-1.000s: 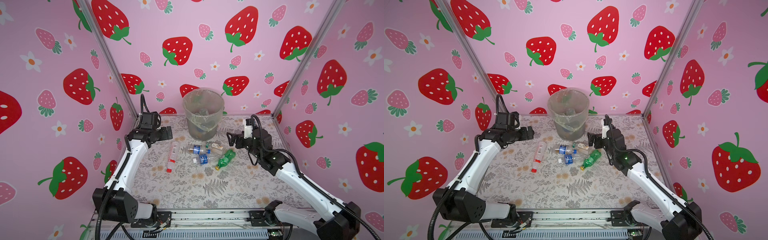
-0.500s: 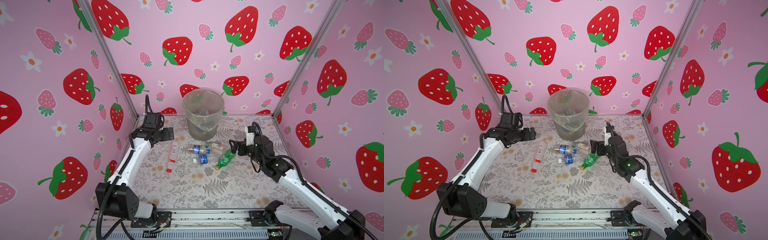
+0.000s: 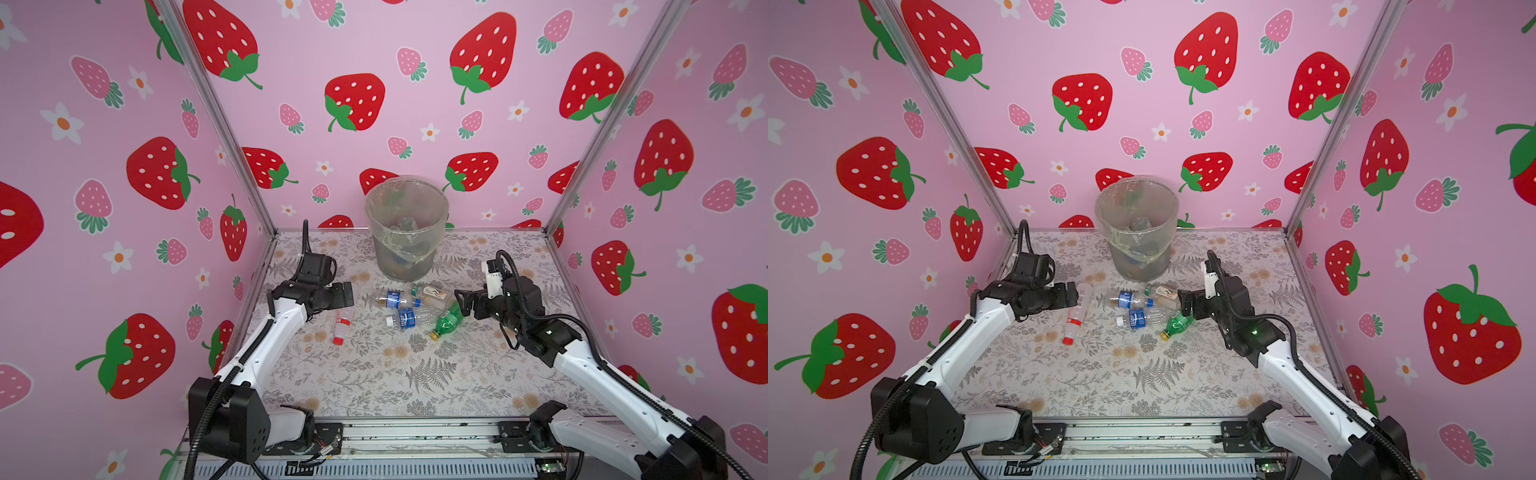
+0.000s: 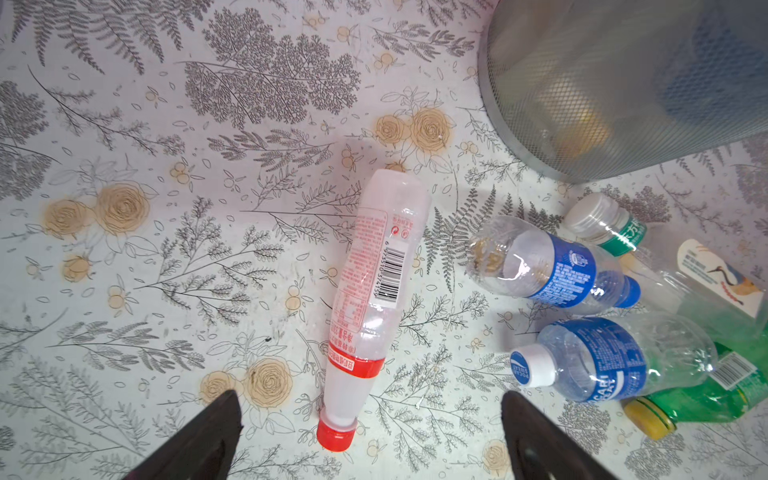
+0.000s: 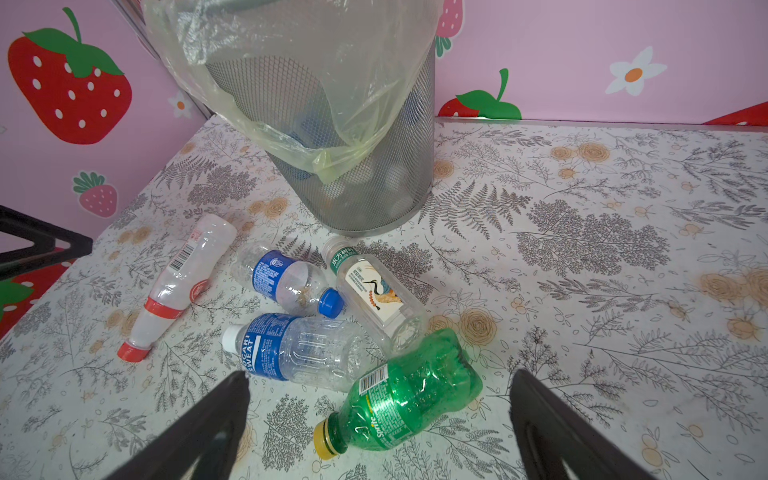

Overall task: Throw the plastic bottles in the bin
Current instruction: 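Withdraw the right gripper from the bin while the left gripper lowers to the red-cap bottle, then close the left gripper around the clear red-cap bottle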

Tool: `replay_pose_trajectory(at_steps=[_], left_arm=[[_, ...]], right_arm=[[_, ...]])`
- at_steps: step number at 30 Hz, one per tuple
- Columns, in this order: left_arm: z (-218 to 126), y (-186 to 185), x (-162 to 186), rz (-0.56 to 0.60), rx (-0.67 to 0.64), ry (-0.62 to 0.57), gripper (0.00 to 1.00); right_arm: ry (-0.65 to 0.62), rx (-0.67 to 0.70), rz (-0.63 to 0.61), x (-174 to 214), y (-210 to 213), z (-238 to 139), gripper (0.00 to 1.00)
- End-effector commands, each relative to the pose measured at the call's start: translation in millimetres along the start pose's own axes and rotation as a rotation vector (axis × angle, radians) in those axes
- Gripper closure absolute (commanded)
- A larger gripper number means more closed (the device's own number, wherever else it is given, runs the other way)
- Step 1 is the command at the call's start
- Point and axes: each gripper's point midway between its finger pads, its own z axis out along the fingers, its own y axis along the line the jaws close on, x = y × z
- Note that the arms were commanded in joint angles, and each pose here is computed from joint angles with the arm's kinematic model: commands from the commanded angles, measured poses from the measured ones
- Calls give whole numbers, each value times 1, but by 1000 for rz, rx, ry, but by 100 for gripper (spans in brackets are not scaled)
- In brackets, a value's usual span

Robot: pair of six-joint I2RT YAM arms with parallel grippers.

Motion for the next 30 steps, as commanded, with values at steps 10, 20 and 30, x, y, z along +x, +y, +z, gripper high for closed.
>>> replay_pose_trajectory(at_steps=[10,20,30], left_arm=[[37,5,53,-61,-21,59,1],[55,14,69,-23,-63,19,1],[77,18,78,15,-111,106,10]], right_arm=[[-13,-26,7,6,1,2,1],[7,-15,4,7,0,11,1],[26,-16,1,9,0,18,0]])
